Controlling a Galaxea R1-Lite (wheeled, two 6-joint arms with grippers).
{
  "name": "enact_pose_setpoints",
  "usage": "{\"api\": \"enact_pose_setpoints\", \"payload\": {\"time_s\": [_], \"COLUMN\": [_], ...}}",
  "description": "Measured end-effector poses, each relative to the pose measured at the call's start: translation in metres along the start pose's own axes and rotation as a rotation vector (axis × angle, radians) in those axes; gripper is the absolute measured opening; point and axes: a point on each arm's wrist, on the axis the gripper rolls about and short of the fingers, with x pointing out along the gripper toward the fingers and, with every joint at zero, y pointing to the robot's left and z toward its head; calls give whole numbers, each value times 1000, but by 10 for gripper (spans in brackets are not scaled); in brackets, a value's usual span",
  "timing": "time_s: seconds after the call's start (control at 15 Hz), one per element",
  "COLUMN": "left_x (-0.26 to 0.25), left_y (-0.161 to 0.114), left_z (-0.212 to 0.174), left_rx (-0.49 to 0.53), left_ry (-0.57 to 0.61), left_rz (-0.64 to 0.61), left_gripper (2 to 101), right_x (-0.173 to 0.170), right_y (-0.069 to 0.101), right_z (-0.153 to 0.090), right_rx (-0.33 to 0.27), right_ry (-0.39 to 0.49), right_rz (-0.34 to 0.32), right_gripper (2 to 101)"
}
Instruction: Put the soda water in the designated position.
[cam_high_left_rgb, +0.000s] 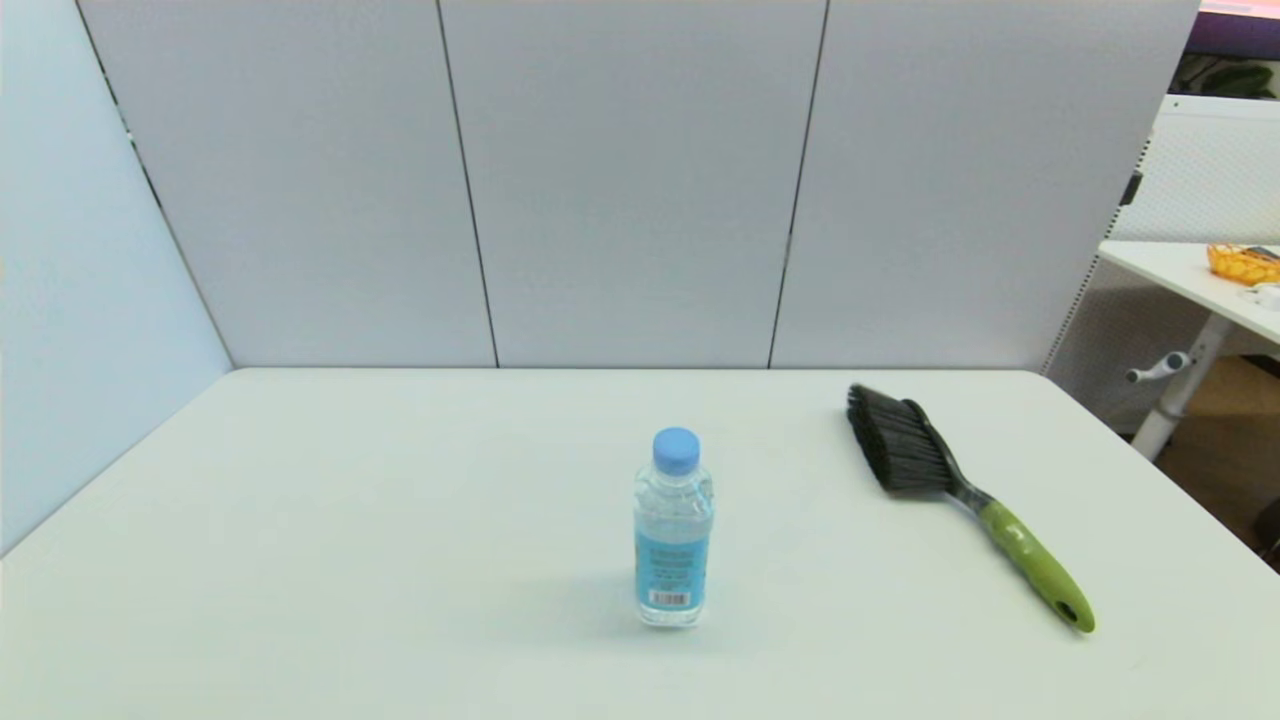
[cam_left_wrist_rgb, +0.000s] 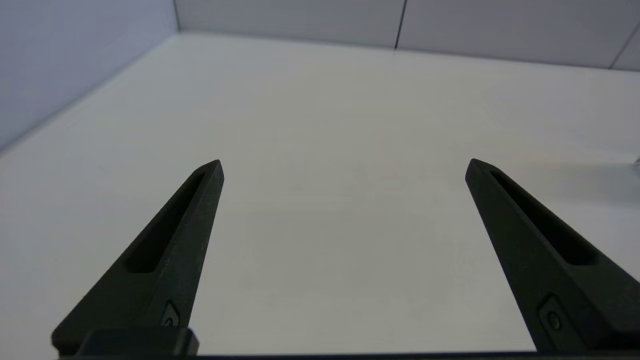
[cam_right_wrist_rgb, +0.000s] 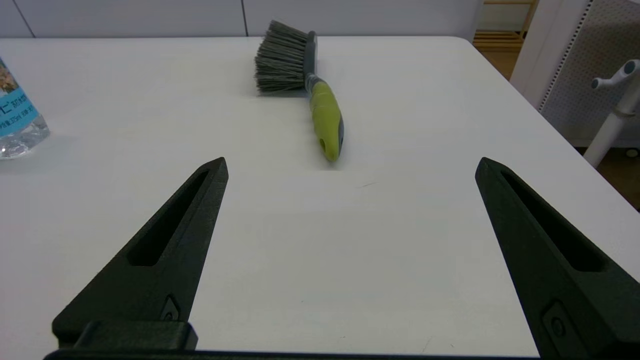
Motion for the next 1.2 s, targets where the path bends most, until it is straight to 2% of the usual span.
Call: {"api": "enact_pose_setpoints", "payload": {"time_s": [0.33, 0.67, 1.0, 1.2], "left_x": [14, 65, 129, 162], "left_y": [-7, -18, -62, -94], "left_z": [57, 111, 113, 99], "left_rx": [140, 262, 286, 294], "left_ry": [29, 56, 138, 170], "left_rz": [-259, -491, -772, -868], "left_gripper": [978, 978, 978, 978], "right_x": [0, 0, 0, 0], "right_y": [0, 0, 0, 0], "right_z": [0, 0, 0, 0], "right_rx": [-1, -1, 0, -1], "right_ry": [0, 0, 0, 1], "right_rz": [0, 0, 0, 0], "right_gripper": [980, 980, 980, 980]}}
